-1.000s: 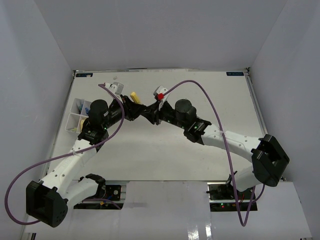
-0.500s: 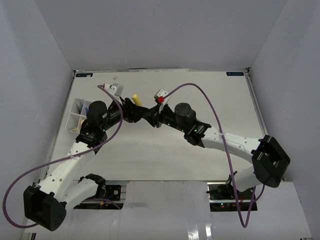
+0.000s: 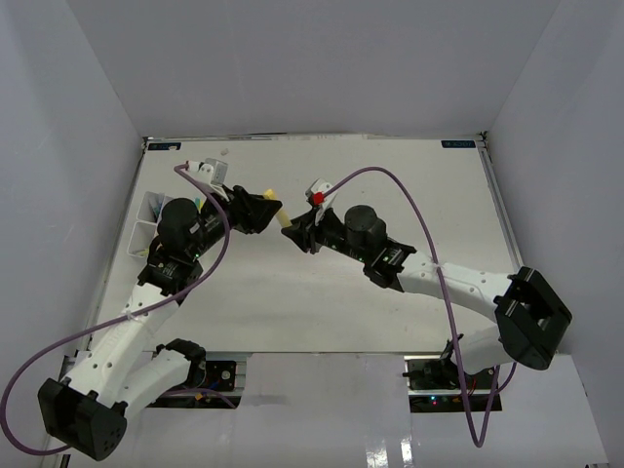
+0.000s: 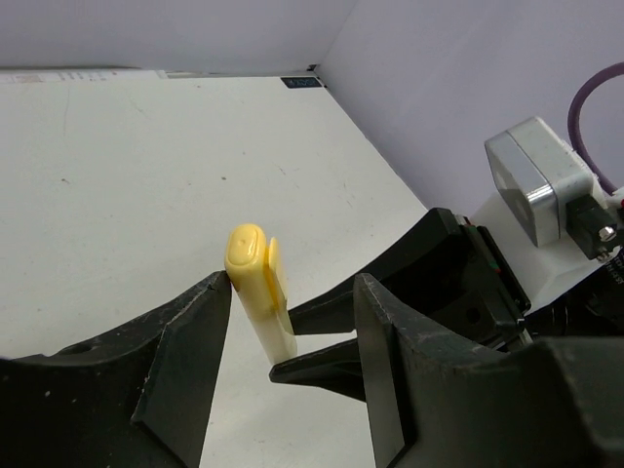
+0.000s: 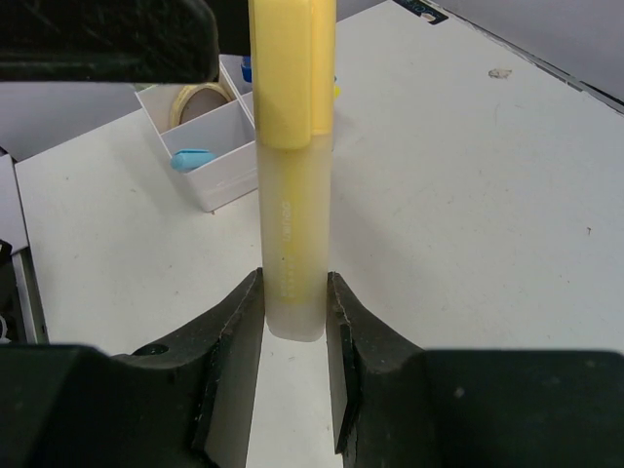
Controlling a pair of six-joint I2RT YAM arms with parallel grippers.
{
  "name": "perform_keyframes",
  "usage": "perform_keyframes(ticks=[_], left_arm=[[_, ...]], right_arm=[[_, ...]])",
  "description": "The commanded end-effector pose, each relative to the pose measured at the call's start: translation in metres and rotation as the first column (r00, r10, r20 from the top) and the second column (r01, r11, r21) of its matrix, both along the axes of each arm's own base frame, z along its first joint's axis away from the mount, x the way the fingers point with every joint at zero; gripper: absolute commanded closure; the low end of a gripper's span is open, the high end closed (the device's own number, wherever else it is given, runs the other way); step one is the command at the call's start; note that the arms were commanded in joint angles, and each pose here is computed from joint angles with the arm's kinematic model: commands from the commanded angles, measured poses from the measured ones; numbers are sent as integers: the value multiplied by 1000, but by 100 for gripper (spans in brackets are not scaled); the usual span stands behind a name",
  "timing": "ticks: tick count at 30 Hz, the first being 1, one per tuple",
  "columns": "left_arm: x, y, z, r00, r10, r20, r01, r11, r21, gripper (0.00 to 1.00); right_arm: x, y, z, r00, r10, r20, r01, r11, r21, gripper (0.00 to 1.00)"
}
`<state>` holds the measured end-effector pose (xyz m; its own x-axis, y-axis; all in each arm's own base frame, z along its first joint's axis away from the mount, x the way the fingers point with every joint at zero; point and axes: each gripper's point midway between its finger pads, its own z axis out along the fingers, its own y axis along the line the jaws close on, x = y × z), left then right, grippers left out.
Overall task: Sort the stationery into containers
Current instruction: Place the pen in the storage box.
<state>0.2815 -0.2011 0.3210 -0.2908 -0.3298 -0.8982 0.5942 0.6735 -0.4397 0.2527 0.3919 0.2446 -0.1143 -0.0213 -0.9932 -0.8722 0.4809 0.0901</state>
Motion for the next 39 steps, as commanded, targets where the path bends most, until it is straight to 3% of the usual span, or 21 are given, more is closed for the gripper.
perform_keyframes(ticks=[1, 12, 15, 16, 21, 24, 27, 28, 31, 36, 39], left_arm=[[4, 1, 23, 999, 18, 47, -17, 1000, -21, 36], [6, -12, 13, 999, -47, 0, 47, 999, -16, 47], [5, -14, 12, 998, -61, -2, 61, 998, -16, 57], [5, -14, 12, 998, -63, -3, 62, 998, -15, 65], [4, -14, 14, 998, -66, 8, 66, 998, -15, 87], [4, -14, 11, 998, -67, 6, 67, 998, -9, 97], [3, -13, 10, 998, -61, 11, 61, 998, -1, 98], [4, -11, 8, 998, -53, 14, 53, 999, 7, 98], [7, -4, 5, 1000, -11, 20, 10, 1000, 26, 99], [17, 17, -9, 994, 107, 16, -108, 987, 117, 100], [22, 37, -19, 978, 209, 17, -209, 961, 181, 99]], right_arm=[[0, -5, 29, 999, -7, 43, 4, 997, 78, 92], [-1, -5, 34, 999, -3, 47, -1, 996, 89, 92], [-1, -4, 34, 999, -1, 46, -3, 996, 90, 92], [-2, -4, 33, 999, 2, 46, -6, 996, 90, 92], [-2, -4, 30, 999, 0, 44, -4, 996, 84, 92], [-1, -6, 29, 999, -7, 41, 4, 996, 84, 83], [-3, -7, 29, 999, -7, 45, 3, 997, 81, 57], [-2, -9, 28, 999, -15, 43, 11, 997, 79, 44], [-2, -16, 25, 998, -33, 47, 29, 997, 72, 22], [-5, -31, 21, 997, -61, 41, 59, 997, 49, 4], [-3, -51, 8, 991, -124, 40, 125, 992, -13, 10]])
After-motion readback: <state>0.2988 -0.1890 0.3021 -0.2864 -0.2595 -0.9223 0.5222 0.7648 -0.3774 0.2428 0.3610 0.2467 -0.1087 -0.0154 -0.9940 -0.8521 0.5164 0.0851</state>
